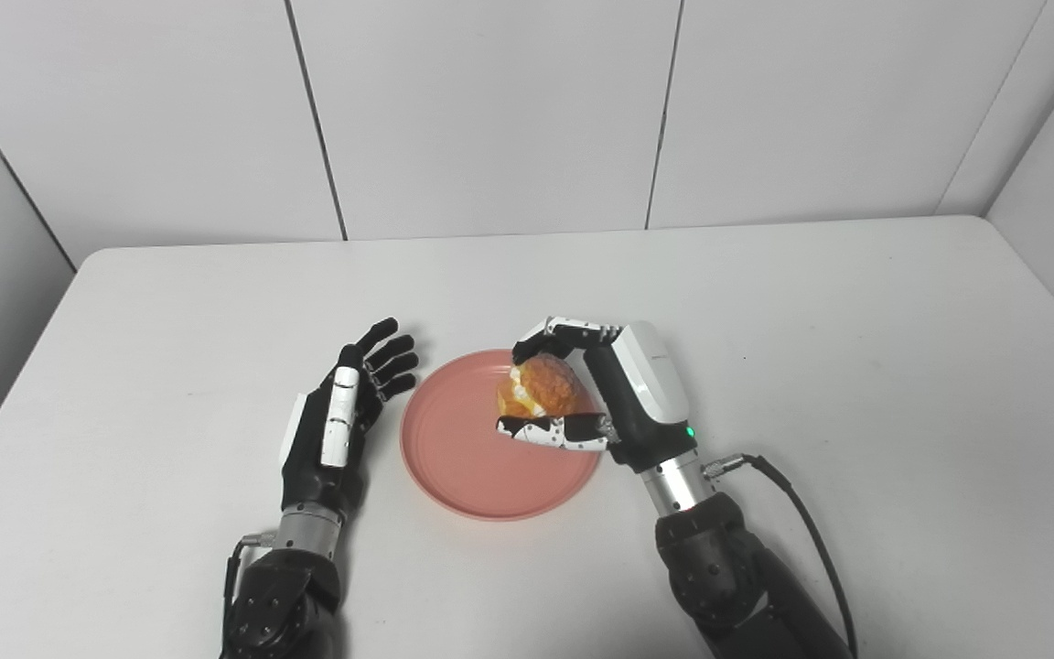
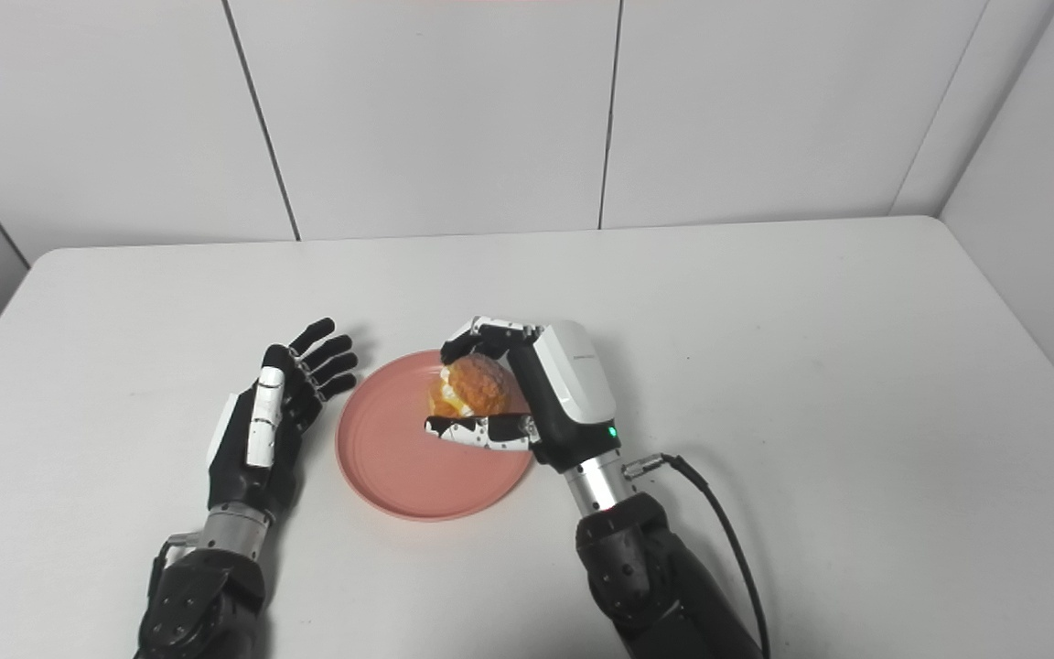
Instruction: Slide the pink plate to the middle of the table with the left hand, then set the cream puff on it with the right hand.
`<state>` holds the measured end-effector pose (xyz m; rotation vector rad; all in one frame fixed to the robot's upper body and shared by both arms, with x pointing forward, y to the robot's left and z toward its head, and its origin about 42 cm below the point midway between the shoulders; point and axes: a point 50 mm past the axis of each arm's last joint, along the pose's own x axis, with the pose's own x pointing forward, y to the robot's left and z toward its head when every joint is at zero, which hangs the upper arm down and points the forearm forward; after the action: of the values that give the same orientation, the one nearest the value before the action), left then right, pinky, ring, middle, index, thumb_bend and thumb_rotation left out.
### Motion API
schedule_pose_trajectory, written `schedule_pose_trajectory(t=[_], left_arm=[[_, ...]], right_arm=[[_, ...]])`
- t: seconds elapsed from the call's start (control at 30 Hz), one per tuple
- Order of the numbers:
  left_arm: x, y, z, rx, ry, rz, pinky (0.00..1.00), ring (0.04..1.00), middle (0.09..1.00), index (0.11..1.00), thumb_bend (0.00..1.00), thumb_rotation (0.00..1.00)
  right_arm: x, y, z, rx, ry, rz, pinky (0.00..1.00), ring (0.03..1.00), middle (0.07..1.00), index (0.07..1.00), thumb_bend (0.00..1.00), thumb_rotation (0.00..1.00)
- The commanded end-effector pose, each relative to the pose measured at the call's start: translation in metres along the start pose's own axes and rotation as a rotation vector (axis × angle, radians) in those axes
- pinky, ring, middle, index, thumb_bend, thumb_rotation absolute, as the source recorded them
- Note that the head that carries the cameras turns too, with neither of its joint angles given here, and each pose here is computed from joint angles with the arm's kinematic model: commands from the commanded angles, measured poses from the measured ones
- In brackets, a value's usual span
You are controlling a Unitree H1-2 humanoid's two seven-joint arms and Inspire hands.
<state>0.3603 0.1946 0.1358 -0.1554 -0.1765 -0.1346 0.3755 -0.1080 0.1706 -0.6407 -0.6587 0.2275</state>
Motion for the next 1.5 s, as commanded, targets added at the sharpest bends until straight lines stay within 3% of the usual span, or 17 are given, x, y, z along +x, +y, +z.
schedule_pose_trajectory(t=[0.0, 0.37, 0.67, 0.77, 0.8, 0.83, 1.03, 1.13, 1.3, 1.47], left_arm=[[-0.013, 0.003, -0.013, -0.005, 0.041, 0.015, 0.77, 0.789, 0.797, 0.784, 0.59, 0.91], [-0.013, 0.001, -0.012, -0.002, 0.033, 0.014, 0.77, 0.786, 0.795, 0.786, 0.59, 0.92], [-0.012, 0.003, -0.011, -0.01, 0.041, 0.016, 0.76, 0.78, 0.79, 0.783, 0.61, 0.91], [-0.012, 0.003, -0.01, -0.01, 0.043, 0.017, 0.77, 0.784, 0.792, 0.785, 0.6, 0.91], [-0.012, 0.003, -0.01, -0.009, 0.041, 0.018, 0.77, 0.783, 0.791, 0.782, 0.6, 0.9], [-0.012, 0.003, -0.011, -0.008, 0.04, 0.018, 0.76, 0.782, 0.789, 0.78, 0.61, 0.9], [-0.011, 0.002, -0.011, -0.012, 0.038, 0.026, 0.76, 0.778, 0.785, 0.774, 0.61, 0.89], [-0.011, 0.001, -0.011, -0.012, 0.039, 0.034, 0.75, 0.781, 0.782, 0.77, 0.6, 0.89], [-0.012, 0.001, -0.01, -0.016, 0.046, 0.03, 0.76, 0.792, 0.789, 0.779, 0.59, 0.89], [-0.012, 0.002, -0.01, -0.016, 0.045, 0.026, 0.77, 0.797, 0.793, 0.787, 0.59, 0.9]], right_arm=[[0.01, 0.0, 0.011, 0.023, -0.085, 0.001, 0.48, 0.472, 0.517, 0.458, 0.51, 0.0], [-0.001, 0.02, 0.002, 0.039, -0.04, 0.134, 0.48, 0.454, 0.525, 0.467, 0.51, 0.0], [0.0, 0.019, -0.003, -0.027, -0.024, 0.159, 0.53, 0.455, 0.53, 0.469, 0.51, 0.0], [0.0, 0.018, -0.004, -0.063, -0.017, 0.19, 0.66, 0.706, 0.739, 0.496, 0.5, 0.12], [0.0, 0.018, -0.005, -0.071, -0.008, 0.202, 0.67, 0.732, 0.762, 0.553, 0.51, 0.14], [0.0, 0.017, -0.005, -0.078, 0.002, 0.214, 0.69, 0.767, 0.793, 0.709, 0.53, 0.19], [-0.001, 0.013, 0.0, -0.105, 0.025, 0.258, 0.75, 0.829, 0.846, 0.802, 0.55, 0.39], [-0.001, 0.01, 0.0, -0.108, 0.011, 0.288, 0.85, 0.902, 0.916, 0.831, 0.6, 0.53], [-0.001, 0.008, 0.0, -0.108, -0.007, 0.311, 0.93, 0.957, 0.972, 0.869, 0.63, 0.61], [-0.001, 0.006, 0.002, -0.095, -0.027, 0.279, 0.97, 0.995, 0.999, 0.898, 0.64, 0.67]])
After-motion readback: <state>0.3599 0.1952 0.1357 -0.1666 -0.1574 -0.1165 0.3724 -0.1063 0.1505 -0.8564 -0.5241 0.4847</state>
